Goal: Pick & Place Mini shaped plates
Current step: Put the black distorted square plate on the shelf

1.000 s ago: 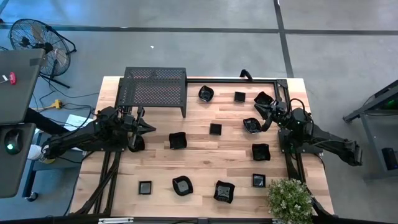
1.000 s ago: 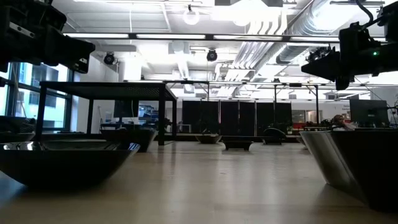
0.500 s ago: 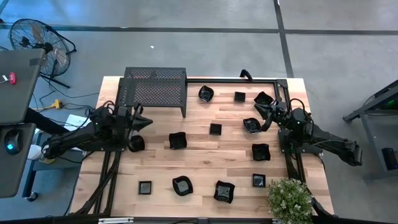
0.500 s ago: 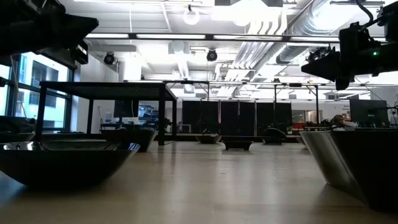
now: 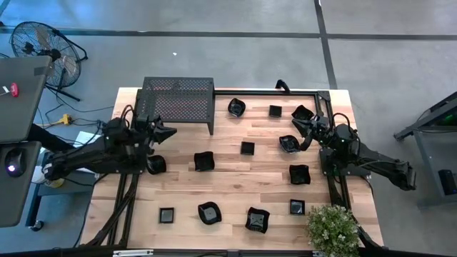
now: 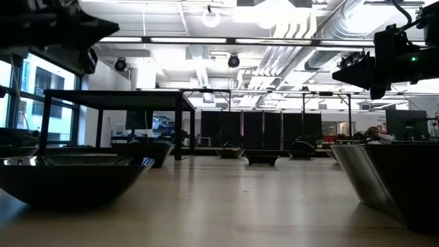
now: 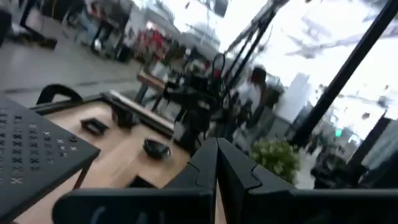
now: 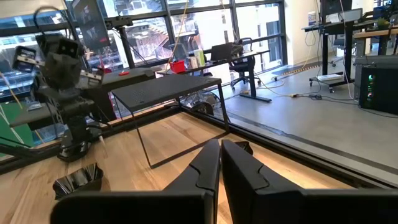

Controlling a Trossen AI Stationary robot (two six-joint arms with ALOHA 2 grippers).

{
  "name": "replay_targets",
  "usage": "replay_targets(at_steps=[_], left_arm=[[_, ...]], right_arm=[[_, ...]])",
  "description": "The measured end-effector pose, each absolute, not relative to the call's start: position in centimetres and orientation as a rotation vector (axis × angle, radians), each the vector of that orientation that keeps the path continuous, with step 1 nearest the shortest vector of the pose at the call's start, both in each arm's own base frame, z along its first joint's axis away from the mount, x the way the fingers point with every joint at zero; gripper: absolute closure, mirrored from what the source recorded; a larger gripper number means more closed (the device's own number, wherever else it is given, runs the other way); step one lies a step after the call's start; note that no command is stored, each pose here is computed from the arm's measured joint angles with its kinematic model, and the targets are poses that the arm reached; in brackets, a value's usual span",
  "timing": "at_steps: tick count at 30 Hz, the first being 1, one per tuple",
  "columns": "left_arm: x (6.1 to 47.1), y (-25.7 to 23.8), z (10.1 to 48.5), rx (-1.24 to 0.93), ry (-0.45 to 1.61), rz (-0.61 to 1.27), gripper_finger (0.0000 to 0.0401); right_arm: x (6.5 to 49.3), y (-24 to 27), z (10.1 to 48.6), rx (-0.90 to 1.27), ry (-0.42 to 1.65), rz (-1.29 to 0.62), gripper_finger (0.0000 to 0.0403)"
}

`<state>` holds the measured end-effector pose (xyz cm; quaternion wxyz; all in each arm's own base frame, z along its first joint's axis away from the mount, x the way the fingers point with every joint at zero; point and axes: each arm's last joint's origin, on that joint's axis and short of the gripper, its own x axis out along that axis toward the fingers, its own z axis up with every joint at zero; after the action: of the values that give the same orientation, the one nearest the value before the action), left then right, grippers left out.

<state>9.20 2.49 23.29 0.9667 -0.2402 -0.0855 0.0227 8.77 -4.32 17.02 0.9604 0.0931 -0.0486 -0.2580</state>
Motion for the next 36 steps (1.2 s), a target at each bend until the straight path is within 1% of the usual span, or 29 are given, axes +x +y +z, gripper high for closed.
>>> replay_targets(at_steps=[4,7,10,13,17,22,24,29,32,36], left_arm=[[9.9,2.6,25.6,-0.462,-0.027,0.029,0.04],[10.7,2.8,26.8,-0.432,0.112,0.05,0.04],[11.7,3.2,27.3,-0.431,0.243,0.083,0.04],[13.1,3.6,27.4,-0.45,0.336,0.077,0.04],[15.1,3.2,26.7,-0.465,0.439,0.016,0.04],[17.2,1.9,25.4,-0.451,0.553,0.008,0.04],[17.8,1.4,24.9,-0.462,0.589,0.022,0.04],[19.0,0.4,23.4,-0.595,0.677,0.111,0.0397],[19.6,-0.3,22.6,-0.644,0.722,0.144,0.0378],[20.2,-1.1,21.6,-0.693,0.762,0.221,0.0336]], right_arm=[[8.8,-4.3,17.0,0.189,-0.099,-0.523,0.0391],[8.7,-4.4,17.1,0.188,-0.109,-0.541,0.0391],[8.7,-4.4,17.3,0.192,-0.129,-0.54,0.0391],[8.7,-4.4,17.4,0.195,-0.14,-0.538,0.0391],[8.7,-4.4,17.5,0.241,-0.171,-0.537,0.0391],[8.6,-4.4,17.6,0.276,-0.193,-0.566,0.0391],[8.6,-4.5,17.6,0.297,-0.202,-0.578,0.0391],[8.6,-4.5,17.6,0.317,-0.212,-0.6,0.0391],[8.6,-4.5,17.6,0.312,-0.21,-0.604,0.0391],[8.6,-4.5,17.5,0.316,-0.204,-0.604,0.0391]])
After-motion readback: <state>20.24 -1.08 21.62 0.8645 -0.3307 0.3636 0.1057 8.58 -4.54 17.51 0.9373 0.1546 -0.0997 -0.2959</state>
